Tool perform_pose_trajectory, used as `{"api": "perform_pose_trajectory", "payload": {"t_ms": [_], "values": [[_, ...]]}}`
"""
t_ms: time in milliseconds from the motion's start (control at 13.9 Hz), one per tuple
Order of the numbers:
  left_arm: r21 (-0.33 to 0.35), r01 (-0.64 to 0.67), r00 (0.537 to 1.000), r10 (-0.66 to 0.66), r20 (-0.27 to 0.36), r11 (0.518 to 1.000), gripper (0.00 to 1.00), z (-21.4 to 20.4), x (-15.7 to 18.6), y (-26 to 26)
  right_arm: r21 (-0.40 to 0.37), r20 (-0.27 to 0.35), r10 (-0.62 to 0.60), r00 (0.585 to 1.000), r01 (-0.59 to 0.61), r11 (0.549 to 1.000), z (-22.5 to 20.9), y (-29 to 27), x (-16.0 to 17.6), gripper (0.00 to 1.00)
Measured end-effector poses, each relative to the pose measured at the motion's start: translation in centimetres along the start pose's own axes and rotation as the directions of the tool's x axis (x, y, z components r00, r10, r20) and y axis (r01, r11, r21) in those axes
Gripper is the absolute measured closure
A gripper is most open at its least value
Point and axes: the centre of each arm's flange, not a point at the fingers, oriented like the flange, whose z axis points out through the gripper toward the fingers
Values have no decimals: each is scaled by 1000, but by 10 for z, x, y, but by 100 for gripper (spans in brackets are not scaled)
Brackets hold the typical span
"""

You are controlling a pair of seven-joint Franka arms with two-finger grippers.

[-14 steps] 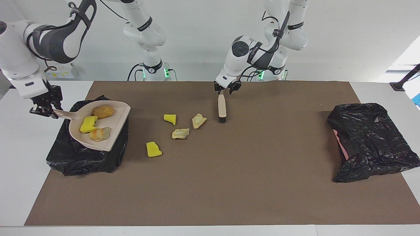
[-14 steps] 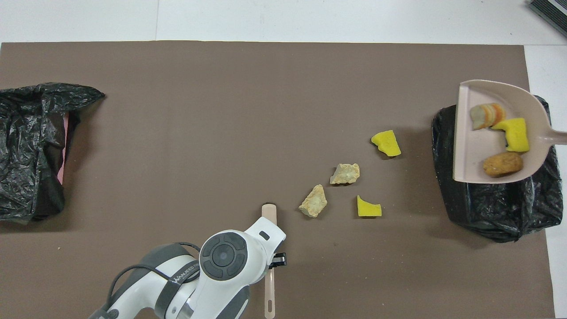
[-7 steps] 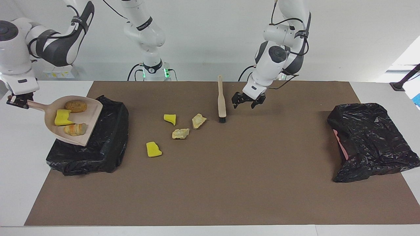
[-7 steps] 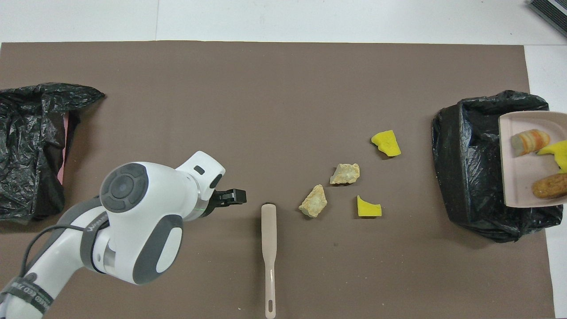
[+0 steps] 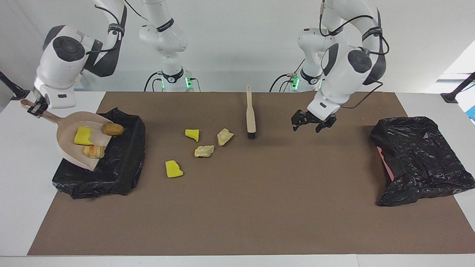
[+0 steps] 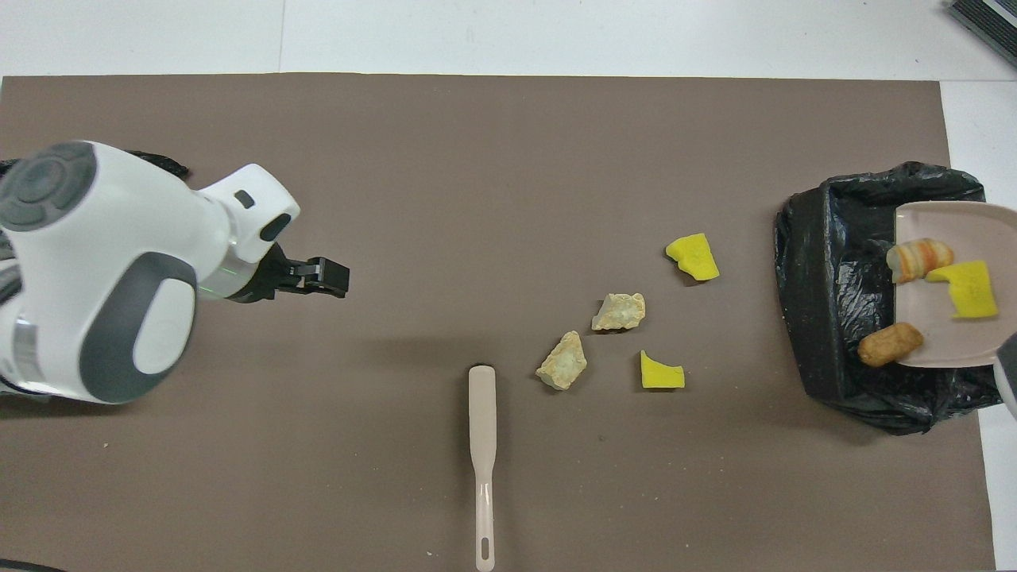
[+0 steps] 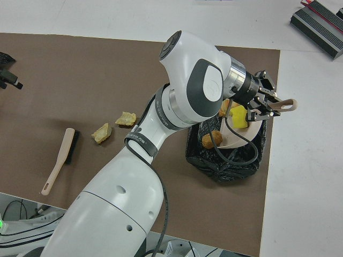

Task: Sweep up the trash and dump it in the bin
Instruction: 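Carry the dustpan to the nearby bag and tip it with the right gripper, then bring the empty dustpan back to the table center with the right gripper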

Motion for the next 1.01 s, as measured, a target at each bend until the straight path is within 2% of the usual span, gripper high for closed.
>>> {"api": "perform_pose_trajectory", "payload": {"t_ms": [215,431,574,790,1005], "values": [[30,-70,998,70,3,997,0,-47,5,-47,-1,114,-66,991,67,998,-27,2,16,69],[68,-98,995,99,-4,993,0,-85,4,-67,-17,242,-108,964,116,993,-54,4,19,69],[107,-107,994,107,3,989,0,-103,2,-69,-35,270,-95,958,108,994,-72,6,12,69],[126,-146,989,148,-2,981,0,-117,1,-71,-80,284,-66,956,92,993,-110,12,9,69],[126,-177,984,178,4,976,0,-121,0,-84,-130,264,-63,963,100,987,-141,18,22,69]]}}
